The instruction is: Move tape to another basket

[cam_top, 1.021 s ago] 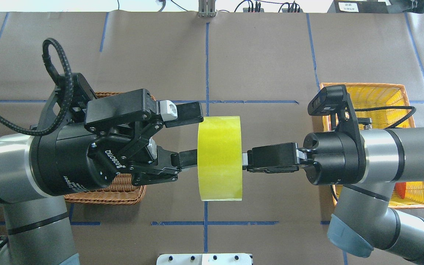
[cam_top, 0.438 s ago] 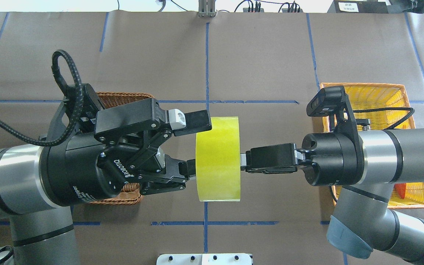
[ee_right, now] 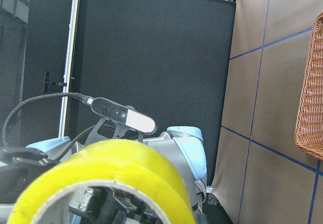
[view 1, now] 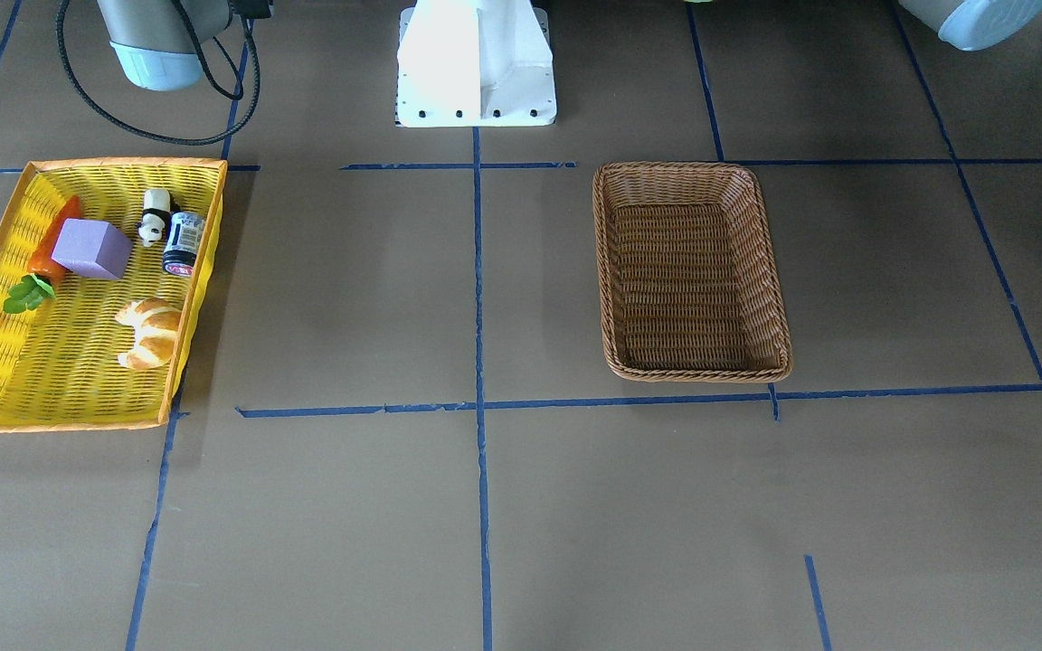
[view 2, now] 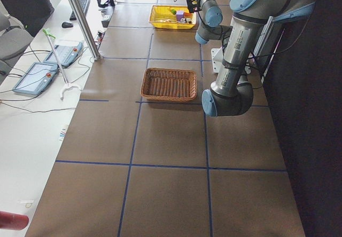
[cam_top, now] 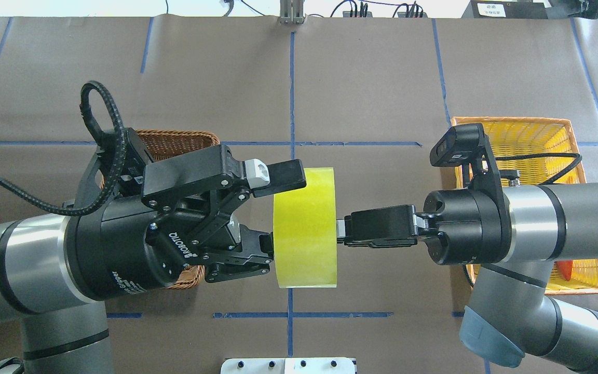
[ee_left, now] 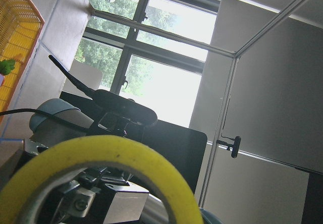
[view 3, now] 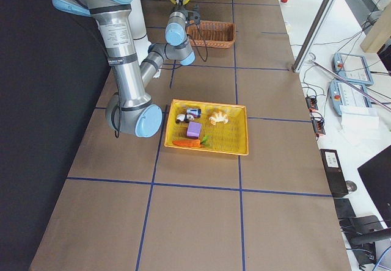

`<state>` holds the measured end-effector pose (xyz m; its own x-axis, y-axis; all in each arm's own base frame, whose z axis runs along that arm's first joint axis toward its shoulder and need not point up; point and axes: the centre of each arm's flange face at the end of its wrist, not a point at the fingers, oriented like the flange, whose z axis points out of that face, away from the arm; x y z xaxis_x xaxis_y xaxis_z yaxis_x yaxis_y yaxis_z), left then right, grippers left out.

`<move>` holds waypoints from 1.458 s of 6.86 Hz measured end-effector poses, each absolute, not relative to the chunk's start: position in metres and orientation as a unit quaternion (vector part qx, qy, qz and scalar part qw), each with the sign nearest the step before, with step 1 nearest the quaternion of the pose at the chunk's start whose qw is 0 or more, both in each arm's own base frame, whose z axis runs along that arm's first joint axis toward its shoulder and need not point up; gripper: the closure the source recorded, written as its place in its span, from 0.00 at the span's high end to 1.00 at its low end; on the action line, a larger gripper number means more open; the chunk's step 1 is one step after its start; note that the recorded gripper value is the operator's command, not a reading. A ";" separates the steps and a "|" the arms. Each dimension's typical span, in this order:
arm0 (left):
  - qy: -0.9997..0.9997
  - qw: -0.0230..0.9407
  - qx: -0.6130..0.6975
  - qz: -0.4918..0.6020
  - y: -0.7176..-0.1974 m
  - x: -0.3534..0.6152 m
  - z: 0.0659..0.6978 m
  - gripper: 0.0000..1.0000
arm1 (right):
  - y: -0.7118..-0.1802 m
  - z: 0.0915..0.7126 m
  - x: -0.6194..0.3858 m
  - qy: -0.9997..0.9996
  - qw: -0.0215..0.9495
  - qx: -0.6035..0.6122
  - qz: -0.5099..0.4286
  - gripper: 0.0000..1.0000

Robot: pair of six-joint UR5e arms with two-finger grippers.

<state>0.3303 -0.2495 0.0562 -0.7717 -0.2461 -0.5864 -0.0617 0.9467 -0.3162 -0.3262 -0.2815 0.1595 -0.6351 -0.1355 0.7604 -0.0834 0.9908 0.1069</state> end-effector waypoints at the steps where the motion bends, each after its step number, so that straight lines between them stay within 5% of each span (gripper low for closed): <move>1: 0.931 0.327 -0.083 -0.141 -0.249 0.330 0.056 0.96 | -0.281 0.159 -0.326 -0.904 0.423 0.061 -0.031 0.02; 2: 0.931 0.327 -0.083 -0.141 -0.249 0.330 0.056 0.62 | -0.281 0.159 -0.326 -0.904 0.422 0.060 -0.031 0.02; 4: 0.931 0.327 -0.083 -0.141 -0.249 0.330 0.056 0.20 | -0.281 0.159 -0.326 -0.904 0.422 0.061 -0.031 0.02; 7: 0.931 0.328 -0.082 -0.140 -0.249 0.331 0.056 0.10 | -0.281 0.159 -0.326 -0.904 0.422 0.061 -0.031 0.02; 8: 0.930 0.328 -0.082 -0.140 -0.249 0.331 0.057 0.08 | -0.281 0.159 -0.326 -0.904 0.422 0.061 -0.031 0.21; 9: 0.931 0.328 -0.082 -0.140 -0.249 0.331 0.057 0.05 | -0.281 0.159 -0.327 -0.904 0.422 0.060 -0.031 0.79; 10: 0.931 0.328 -0.083 -0.140 -0.248 0.330 0.056 0.01 | -0.280 0.159 -0.327 -0.904 0.422 0.059 -0.031 1.00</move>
